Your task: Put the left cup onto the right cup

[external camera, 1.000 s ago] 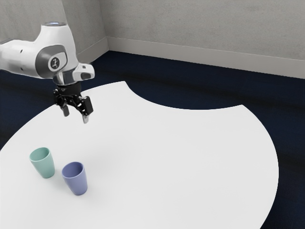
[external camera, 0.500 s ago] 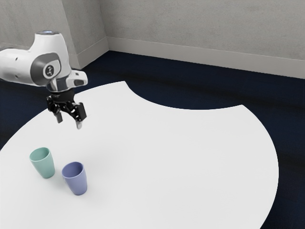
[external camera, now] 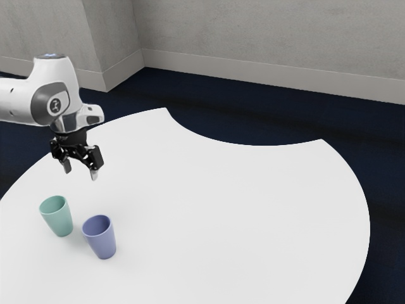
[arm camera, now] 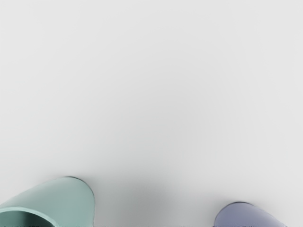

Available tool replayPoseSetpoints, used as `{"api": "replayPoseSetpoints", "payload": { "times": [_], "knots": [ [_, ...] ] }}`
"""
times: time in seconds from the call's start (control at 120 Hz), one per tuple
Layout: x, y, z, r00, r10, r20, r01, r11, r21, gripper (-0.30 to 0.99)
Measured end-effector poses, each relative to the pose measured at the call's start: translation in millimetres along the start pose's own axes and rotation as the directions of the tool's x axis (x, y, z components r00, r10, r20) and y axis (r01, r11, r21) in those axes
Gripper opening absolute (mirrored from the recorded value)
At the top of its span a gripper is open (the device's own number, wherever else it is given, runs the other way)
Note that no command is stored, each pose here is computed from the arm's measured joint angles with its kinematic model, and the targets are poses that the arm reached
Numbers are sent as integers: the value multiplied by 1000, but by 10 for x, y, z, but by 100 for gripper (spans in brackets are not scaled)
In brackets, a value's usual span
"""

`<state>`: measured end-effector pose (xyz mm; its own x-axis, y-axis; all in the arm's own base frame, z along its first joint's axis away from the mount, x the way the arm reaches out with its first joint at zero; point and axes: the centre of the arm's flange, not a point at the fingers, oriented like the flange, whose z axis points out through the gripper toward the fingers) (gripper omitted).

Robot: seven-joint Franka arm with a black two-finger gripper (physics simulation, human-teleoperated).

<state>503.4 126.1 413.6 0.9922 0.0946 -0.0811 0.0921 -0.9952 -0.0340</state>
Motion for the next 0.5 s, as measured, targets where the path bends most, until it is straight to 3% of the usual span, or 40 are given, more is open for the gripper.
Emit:
{"api": "replayPoseSetpoints", "payload": {
  "times": [0.5],
  "knots": [
    [-157, 18, 297, 1000, 0, -2, 0, 1000, -1, 69]
  ]
}}
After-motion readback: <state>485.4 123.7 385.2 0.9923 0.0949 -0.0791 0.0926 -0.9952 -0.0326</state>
